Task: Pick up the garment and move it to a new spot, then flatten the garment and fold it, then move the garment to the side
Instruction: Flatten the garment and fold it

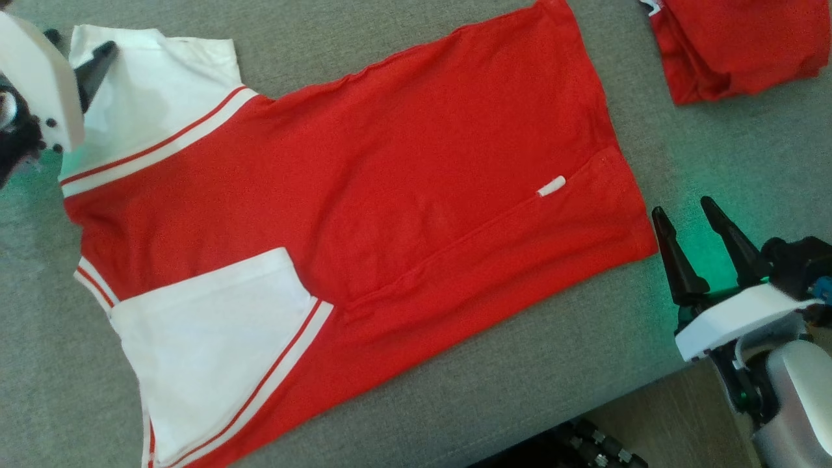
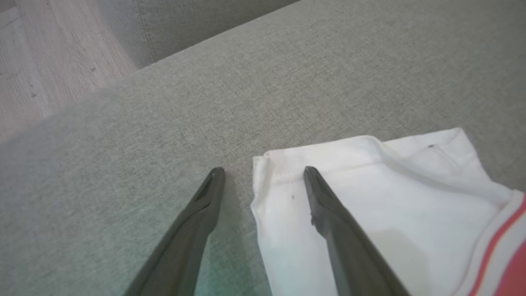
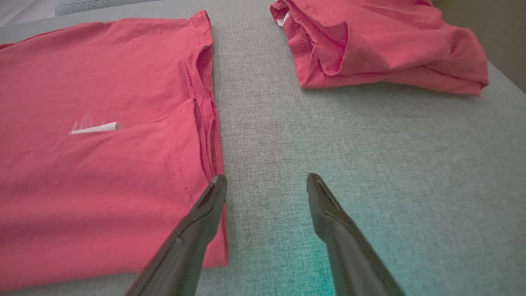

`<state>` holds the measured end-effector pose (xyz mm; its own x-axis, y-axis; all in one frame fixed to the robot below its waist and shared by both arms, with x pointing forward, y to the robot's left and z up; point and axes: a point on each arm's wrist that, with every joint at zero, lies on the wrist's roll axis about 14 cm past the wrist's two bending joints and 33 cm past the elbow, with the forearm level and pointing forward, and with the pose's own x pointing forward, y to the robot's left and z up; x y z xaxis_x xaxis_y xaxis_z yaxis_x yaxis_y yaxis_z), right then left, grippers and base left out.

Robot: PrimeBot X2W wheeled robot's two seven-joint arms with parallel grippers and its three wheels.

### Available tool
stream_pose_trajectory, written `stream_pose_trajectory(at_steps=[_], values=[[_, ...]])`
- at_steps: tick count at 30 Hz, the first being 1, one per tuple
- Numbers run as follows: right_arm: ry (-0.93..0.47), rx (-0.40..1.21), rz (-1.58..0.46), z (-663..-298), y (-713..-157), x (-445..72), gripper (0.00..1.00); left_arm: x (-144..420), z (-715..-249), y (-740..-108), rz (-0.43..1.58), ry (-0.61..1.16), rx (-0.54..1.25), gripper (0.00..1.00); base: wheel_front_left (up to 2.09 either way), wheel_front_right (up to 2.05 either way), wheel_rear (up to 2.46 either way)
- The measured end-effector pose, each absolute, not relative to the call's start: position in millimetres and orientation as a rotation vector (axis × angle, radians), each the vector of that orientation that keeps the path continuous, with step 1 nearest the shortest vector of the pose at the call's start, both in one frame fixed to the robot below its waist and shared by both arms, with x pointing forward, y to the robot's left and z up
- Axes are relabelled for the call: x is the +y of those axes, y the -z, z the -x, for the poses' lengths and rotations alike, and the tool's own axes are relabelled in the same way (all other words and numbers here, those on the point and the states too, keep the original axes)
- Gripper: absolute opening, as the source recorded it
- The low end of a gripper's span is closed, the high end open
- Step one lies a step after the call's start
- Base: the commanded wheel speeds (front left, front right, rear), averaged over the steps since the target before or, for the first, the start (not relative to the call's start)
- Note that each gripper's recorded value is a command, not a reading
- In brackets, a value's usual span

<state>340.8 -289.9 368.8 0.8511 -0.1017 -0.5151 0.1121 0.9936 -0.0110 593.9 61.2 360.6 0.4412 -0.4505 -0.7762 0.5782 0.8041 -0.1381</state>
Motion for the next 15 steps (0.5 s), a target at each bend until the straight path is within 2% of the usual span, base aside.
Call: stream_pose_trajectory(at_steps=[6,7,8,9,10,11,15], values=[[0.116,0.53,-0.014,-345.8,-371.9,-292.5,1.0,63.1,-598.9,-358.2,-0.16,0.634,0.901,1.0,0.0,0.0,0.0],[0.117,0.531,-0.014,-345.5,-371.7,-292.8,1.0,62.1,-598.6,-358.2,-0.158,0.638,0.902,0.91,0.0,0.0,0.0],[0.118,0.532,-0.014,-345.1,-371.4,-293.1,1.0,61.7,-599.0,-358.1,-0.158,0.64,0.902,0.53,0.0,0.0,0.0],[0.119,0.532,-0.014,-344.9,-371.0,-293.4,1.0,61.2,-599.1,-357.9,-0.158,0.643,0.903,0.43,0.0,0.0,0.0],[0.119,0.532,-0.013,-345.0,-370.7,-293.4,1.0,60.3,-599.4,-357.9,-0.158,0.647,0.899,0.19,0.0,0.0,0.0],[0.119,0.531,-0.013,-345.1,-370.4,-293.5,1.0,59.3,-600.0,-357.7,-0.156,0.65,0.893,0.0,0.0,0.0,0.0],[0.119,0.537,-0.014,-344.8,-368.7,-293.5,1.0,60.1,-599.6,-356.9,-0.157,0.653,0.887,0.0,0.0,0.0,0.0]])
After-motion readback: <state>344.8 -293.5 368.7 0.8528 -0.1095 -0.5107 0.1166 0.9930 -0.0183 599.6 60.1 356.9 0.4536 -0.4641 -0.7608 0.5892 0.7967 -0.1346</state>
